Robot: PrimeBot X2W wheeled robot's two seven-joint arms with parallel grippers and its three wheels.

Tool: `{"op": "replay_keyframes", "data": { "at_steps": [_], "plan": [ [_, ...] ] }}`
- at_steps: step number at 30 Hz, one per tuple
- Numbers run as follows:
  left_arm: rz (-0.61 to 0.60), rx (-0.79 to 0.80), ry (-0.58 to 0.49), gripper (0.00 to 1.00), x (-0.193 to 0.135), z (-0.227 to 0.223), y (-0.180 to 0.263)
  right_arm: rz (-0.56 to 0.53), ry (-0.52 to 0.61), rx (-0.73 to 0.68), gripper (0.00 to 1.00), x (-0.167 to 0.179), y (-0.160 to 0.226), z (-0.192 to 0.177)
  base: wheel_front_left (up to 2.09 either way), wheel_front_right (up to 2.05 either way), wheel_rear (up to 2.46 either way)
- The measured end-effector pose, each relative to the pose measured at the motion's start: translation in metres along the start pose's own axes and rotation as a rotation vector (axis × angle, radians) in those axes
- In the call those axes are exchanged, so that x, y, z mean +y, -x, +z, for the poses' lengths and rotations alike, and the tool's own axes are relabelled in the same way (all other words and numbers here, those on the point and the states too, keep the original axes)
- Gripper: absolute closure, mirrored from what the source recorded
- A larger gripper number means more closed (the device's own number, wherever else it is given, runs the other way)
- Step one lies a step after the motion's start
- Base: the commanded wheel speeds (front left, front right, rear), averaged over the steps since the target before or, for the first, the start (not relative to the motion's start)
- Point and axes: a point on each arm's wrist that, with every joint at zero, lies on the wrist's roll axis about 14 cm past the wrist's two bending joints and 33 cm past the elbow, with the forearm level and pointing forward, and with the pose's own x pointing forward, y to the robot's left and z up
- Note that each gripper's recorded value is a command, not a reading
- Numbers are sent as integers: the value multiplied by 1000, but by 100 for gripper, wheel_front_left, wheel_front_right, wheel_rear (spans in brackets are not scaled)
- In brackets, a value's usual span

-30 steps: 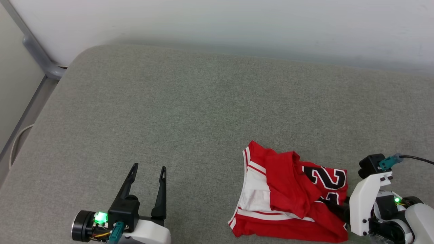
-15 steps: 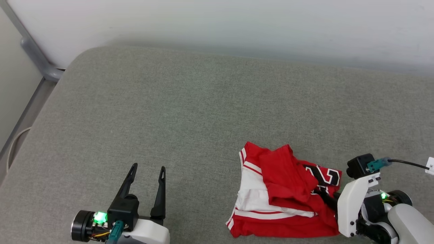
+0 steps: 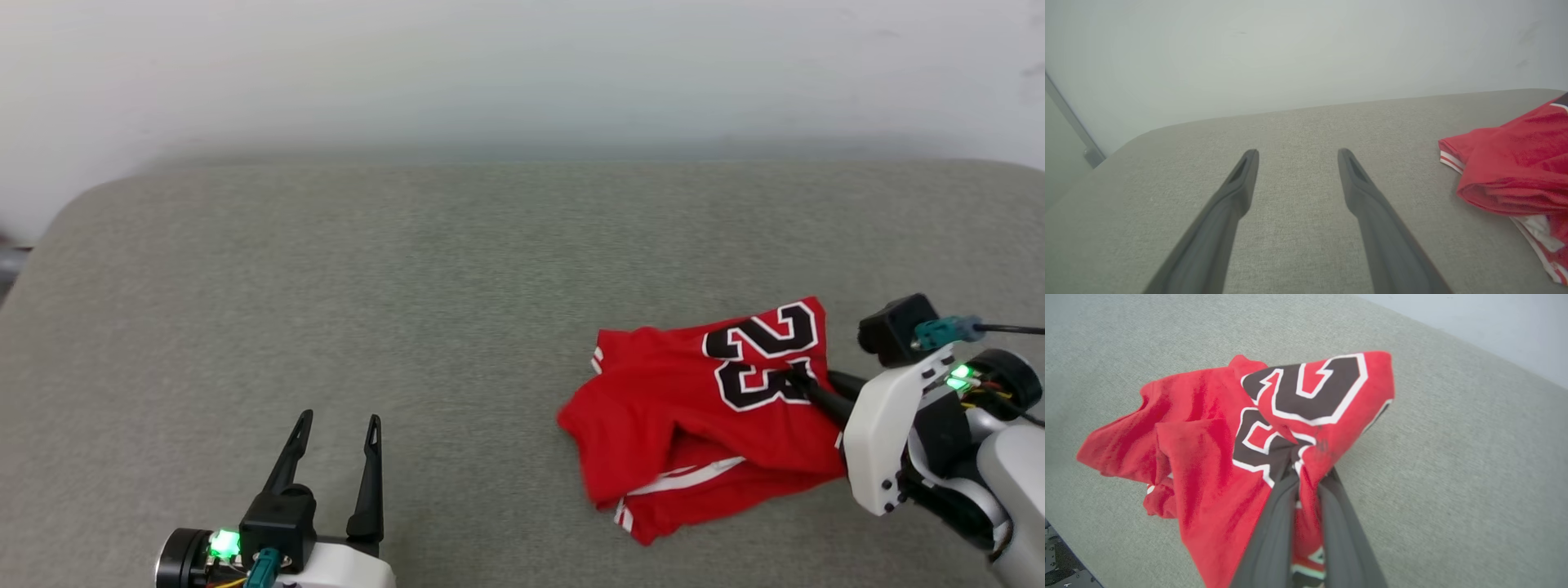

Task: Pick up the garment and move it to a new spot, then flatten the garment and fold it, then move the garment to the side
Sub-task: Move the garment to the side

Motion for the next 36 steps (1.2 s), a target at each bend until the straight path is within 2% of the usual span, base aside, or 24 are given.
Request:
{"op": "replay_keyframes", "data": {
  "at_steps": [8, 16, 17, 18, 23, 36],
  "plan": [
    [-120, -28, 16, 0, -37, 5, -29, -152, -18, -34, 100, -51, 41, 5, 0, 0, 0],
    [-186, -22, 13, 0, -52, -4, -57, -284, -107, 25, 100, -108, 52, -11, 0, 0, 0],
    [-188, -22, 12, 0, -52, -6, -62, -302, -109, 36, 100, -117, 52, -13, 0, 0, 0],
    [-197, -20, 4, 0, -52, -12, -73, -365, -98, 78, 100, -144, 55, -21, 0, 0, 0],
    [-200, -12, -3, 0, -49, -23, -89, -471, -93, 147, 100, -191, 58, -34, 0, 0, 0],
    [-170, 15, -5, 0, -36, -48, -114, -699, -115, 314, 100, -283, 64, -67, 0, 0, 0]
  ]
}}
